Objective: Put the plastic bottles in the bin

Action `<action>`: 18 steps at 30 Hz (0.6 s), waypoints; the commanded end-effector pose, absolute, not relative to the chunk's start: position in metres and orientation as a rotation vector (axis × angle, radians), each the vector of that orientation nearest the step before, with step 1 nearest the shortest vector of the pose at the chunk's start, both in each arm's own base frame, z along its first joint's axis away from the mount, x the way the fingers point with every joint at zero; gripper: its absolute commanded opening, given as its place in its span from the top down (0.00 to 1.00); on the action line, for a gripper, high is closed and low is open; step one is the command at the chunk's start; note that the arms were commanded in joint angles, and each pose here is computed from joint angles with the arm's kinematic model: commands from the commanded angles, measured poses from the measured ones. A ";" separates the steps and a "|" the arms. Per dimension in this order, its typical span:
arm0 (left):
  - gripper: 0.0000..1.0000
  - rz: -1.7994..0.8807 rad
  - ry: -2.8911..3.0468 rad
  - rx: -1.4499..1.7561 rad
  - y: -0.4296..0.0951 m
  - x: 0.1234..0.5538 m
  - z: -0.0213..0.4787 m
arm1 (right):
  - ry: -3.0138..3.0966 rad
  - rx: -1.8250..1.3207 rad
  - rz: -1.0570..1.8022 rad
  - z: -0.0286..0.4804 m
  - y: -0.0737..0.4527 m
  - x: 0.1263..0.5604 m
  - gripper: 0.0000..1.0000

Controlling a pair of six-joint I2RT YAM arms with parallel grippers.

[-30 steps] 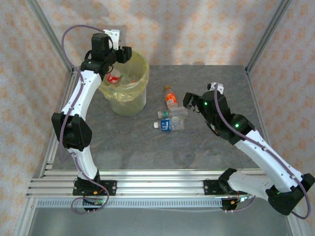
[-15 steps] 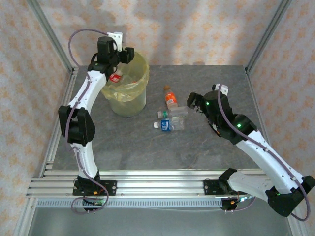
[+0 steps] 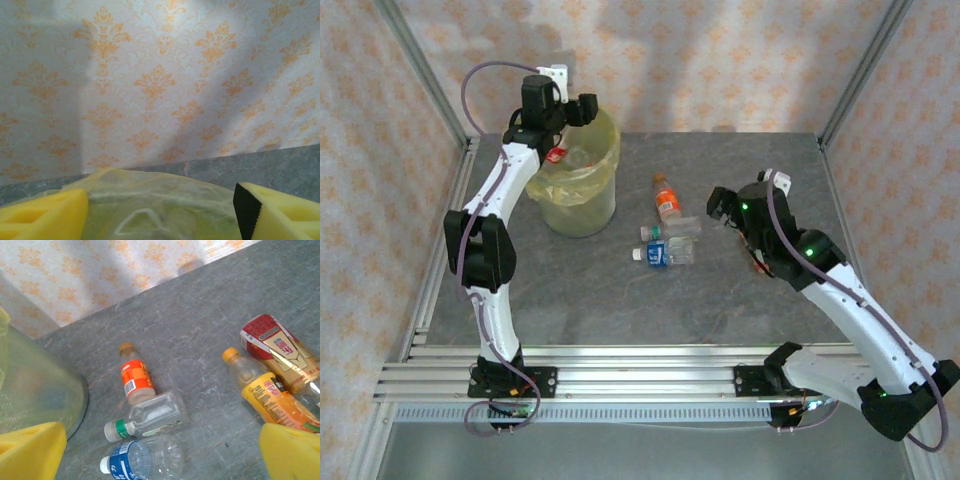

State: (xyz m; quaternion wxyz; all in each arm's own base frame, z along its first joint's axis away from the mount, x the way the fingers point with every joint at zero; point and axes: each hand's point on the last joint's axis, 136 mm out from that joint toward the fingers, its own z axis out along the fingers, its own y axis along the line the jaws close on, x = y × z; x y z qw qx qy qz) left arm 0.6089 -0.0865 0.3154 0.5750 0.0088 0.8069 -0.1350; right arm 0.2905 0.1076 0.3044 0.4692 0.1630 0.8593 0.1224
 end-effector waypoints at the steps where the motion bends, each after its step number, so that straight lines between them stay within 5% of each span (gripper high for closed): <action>1: 0.18 -0.331 1.823 -0.026 -0.081 0.584 0.373 | 2.104 0.480 0.254 0.305 0.095 0.290 0.01; 10: 0.00 -0.324 1.778 -0.053 -0.073 0.545 0.421 | 2.143 0.545 0.227 0.292 0.092 0.289 0.01; 18: 0.00 -0.375 1.806 0.087 -0.101 0.487 0.442 | 2.153 0.607 0.139 0.288 0.075 0.283 0.01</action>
